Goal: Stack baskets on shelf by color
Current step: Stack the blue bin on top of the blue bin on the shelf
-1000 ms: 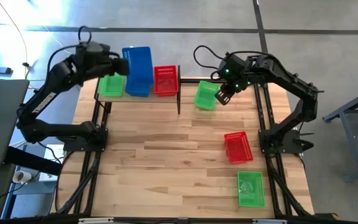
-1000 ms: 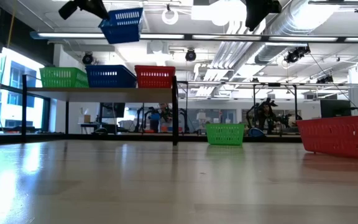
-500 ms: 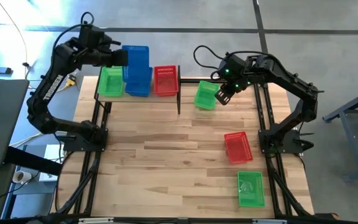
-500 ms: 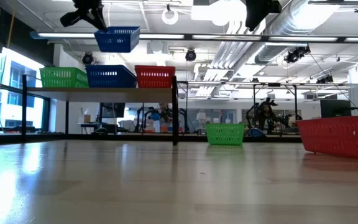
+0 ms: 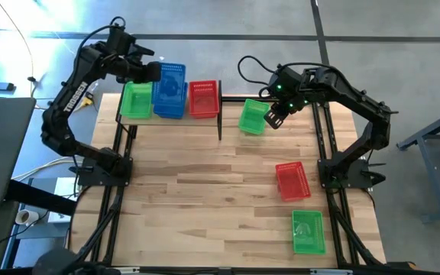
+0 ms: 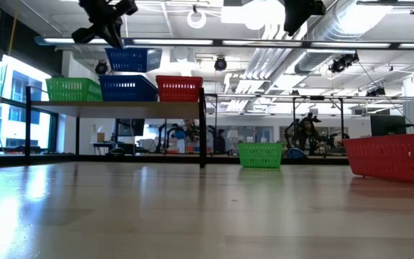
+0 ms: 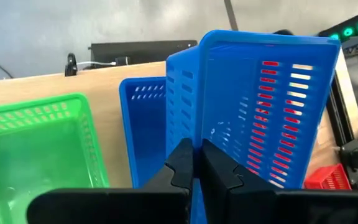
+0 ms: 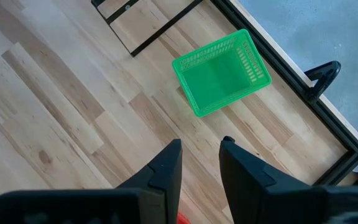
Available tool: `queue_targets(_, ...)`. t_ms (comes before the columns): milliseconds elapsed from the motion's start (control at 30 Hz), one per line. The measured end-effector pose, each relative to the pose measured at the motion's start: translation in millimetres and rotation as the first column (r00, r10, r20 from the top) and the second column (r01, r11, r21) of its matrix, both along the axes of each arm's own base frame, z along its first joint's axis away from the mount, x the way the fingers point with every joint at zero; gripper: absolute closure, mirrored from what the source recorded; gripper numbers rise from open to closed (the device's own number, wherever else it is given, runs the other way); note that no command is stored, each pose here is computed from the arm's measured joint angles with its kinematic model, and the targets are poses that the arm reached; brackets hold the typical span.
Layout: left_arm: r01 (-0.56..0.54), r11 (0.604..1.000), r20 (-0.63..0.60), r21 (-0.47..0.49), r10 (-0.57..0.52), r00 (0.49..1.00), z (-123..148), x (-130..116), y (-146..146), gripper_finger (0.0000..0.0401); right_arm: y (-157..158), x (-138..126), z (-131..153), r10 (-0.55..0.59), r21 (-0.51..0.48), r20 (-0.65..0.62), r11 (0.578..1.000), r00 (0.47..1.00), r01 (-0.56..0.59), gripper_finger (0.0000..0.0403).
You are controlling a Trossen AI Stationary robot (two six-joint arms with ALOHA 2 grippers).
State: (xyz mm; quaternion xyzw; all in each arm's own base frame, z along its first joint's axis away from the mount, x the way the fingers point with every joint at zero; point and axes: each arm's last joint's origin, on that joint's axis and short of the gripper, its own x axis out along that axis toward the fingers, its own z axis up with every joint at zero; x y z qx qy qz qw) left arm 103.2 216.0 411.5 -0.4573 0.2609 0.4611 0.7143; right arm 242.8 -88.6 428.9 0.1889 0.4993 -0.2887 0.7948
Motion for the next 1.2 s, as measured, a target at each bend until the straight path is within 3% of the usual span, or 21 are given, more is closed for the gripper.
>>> queue_targets(333,0.007,0.992,-0.033,-0.123,-0.011,0.999,-12.6,-4.3,5.3,0.0401,-0.1,0.4,0.2,0.000,-0.001,0.004,1.000,1.000,0.000,0.0309)
queue_targets(733,0.011,0.992,-0.034,-0.129,-0.016,0.999,-14.8,-7.0,9.5,0.0401,-0.6,1.9,0.9,0.000,-0.007,0.021,1.000,1.000,0.000,0.0309)
queue_targets(1200,0.035,0.977,-0.052,-0.211,-0.047,0.998,-36.5,2.9,33.4,0.0401,-0.3,1.9,0.8,-0.003,0.003,0.025,1.000,1.000,0.003,0.0309)
